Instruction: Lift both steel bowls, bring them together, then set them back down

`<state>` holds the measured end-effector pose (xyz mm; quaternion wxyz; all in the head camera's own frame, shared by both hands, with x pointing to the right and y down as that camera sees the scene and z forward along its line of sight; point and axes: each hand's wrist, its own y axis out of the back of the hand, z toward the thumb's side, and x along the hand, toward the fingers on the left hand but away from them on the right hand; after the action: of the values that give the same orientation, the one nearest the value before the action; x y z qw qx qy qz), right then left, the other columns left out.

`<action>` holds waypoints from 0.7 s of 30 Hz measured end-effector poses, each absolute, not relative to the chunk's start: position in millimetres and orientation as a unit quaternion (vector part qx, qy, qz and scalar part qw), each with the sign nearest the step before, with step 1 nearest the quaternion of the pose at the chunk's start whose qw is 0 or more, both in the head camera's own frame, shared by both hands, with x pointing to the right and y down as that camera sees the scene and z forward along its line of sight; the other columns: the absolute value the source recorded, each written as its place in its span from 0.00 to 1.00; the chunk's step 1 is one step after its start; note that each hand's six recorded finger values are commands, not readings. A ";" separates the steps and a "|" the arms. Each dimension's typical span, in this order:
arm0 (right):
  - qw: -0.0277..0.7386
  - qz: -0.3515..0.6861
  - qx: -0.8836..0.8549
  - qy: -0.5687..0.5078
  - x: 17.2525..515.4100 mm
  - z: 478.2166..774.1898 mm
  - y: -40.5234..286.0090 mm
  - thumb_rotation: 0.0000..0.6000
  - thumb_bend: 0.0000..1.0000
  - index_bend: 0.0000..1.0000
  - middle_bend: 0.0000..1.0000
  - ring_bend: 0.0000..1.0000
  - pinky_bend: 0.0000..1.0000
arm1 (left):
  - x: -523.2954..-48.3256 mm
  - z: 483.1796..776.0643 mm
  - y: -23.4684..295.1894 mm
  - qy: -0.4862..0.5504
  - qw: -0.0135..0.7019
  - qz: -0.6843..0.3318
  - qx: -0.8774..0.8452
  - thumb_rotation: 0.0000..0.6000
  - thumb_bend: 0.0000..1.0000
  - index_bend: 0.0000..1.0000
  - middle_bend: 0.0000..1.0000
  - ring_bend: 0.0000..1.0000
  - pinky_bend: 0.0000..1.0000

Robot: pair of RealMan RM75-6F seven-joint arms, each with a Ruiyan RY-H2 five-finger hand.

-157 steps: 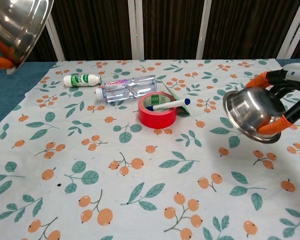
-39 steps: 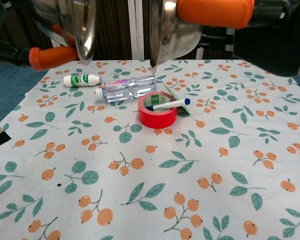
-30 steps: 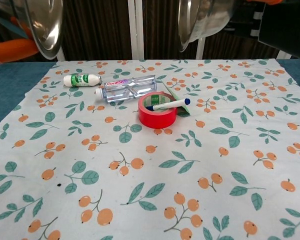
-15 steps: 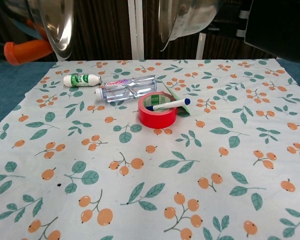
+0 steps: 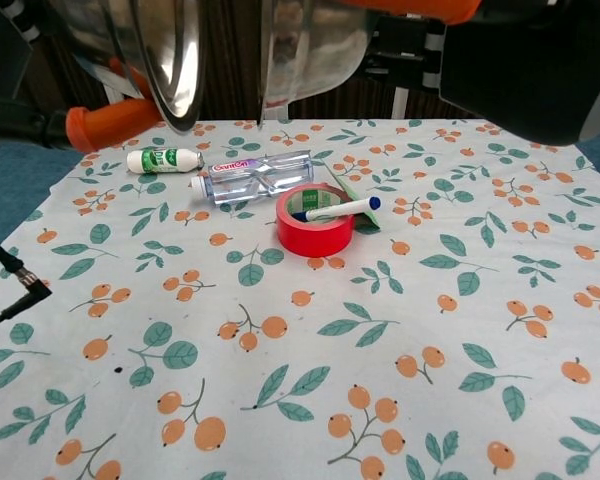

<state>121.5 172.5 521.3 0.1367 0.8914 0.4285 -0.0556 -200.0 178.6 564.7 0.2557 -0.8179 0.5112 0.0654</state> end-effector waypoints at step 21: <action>0.140 -0.074 0.900 0.406 91.2 530.2 189.0 1.00 0.07 0.57 0.33 0.51 0.20 | -167.6 559.0 200.7 0.499 0.259 0.102 -0.821 1.00 0.00 0.16 0.19 0.25 0.42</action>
<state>91.2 189.0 530.2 0.1404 0.9000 0.4059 -0.0742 -167.6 200.7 559.0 0.2585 -0.8205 0.4995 0.1023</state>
